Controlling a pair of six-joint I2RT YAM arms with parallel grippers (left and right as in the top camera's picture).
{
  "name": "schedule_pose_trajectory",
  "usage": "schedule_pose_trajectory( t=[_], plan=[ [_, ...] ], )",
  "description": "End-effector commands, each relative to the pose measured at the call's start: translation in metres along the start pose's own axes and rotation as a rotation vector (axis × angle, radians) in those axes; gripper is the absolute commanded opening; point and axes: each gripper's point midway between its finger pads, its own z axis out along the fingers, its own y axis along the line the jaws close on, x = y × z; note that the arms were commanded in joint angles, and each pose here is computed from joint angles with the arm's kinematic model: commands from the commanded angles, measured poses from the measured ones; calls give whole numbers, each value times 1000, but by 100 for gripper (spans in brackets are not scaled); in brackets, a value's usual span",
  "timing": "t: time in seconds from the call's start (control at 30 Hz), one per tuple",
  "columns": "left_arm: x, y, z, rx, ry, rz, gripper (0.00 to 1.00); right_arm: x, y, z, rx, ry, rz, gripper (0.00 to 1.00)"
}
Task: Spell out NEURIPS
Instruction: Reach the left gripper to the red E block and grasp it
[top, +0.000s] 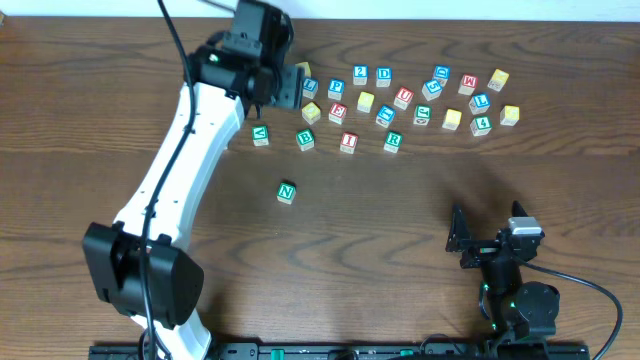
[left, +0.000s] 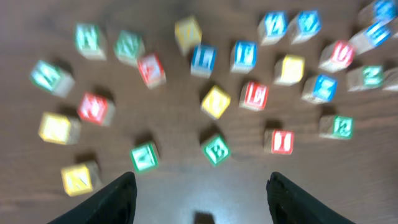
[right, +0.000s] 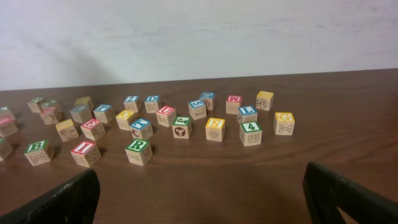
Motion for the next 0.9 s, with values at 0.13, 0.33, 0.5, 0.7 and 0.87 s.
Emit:
schedule_pose_trajectory(
  t=[0.13, 0.33, 0.5, 0.7, 0.87],
  plan=[
    [-76, -3, -33, -24, -187, 118, 70, 1, 1, 0, -7, 3, -8, 99],
    [-82, -19, 10, -5, -131, 173, 71, 1, 1, 0, -7, 3, -8, 99],
    [-51, -51, 74, 20, -14, 309, 66, 1, 1, 0, -7, 3, -8, 99],
    [-16, -75, 127, 42, 94, 352, 65, 1, 1, 0, -7, 3, -8, 99],
    [4, -76, 154, 22, 158, 301, 63, 1, 1, 0, -7, 3, -8, 99]
  ],
)
